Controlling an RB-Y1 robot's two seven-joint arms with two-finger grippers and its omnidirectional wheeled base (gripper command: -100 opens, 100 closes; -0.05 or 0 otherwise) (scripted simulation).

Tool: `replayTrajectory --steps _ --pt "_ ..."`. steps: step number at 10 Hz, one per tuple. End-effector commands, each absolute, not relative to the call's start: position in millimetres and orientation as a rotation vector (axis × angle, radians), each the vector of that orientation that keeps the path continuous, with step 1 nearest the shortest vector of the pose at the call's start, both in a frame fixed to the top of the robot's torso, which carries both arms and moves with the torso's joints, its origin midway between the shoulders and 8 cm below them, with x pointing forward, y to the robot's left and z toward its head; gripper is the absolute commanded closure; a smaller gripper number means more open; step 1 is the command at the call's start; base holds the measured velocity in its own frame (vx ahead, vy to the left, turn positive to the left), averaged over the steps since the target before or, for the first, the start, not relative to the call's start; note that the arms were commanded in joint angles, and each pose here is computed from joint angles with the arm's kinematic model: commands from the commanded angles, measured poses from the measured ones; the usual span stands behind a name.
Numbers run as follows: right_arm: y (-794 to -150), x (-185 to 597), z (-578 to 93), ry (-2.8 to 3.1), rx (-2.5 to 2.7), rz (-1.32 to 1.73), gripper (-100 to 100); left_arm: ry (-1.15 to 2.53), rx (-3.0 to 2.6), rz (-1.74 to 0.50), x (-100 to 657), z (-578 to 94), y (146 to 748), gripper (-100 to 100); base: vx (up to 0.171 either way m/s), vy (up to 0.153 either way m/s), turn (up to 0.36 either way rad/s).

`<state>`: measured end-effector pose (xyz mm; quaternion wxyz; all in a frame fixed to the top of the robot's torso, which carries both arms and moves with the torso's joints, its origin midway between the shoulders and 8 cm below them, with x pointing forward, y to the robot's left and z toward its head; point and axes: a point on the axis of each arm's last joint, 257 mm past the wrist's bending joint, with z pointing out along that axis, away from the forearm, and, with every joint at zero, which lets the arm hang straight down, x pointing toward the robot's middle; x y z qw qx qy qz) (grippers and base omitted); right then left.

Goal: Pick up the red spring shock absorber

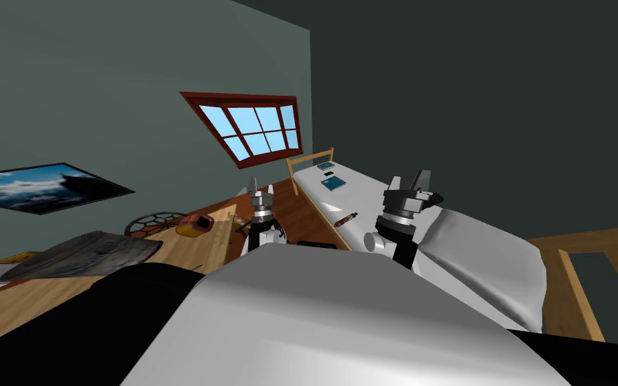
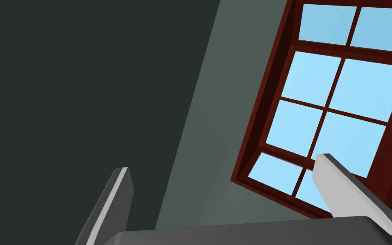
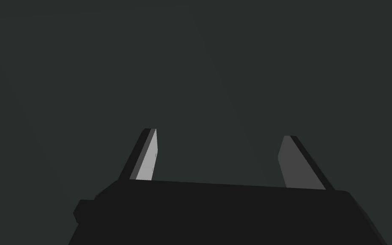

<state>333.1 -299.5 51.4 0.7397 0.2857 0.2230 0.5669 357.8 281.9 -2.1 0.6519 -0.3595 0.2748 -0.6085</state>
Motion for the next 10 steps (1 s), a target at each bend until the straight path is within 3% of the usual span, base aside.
replayTrajectory --steps 1,10 --pt "-295.3 336.5 50.3 0.528 0.610 1.255 -100 0.624 -0.816 -1.381 357.8 -2.1 281.9 0 0.014 0.006 -0.085" --pt "-284.4 375.2 12.7 0.781 0.725 1.377 -100 0.624 -0.816 -1.381 357.8 -2.1 281.9 0 0.058 0.031 -0.197"
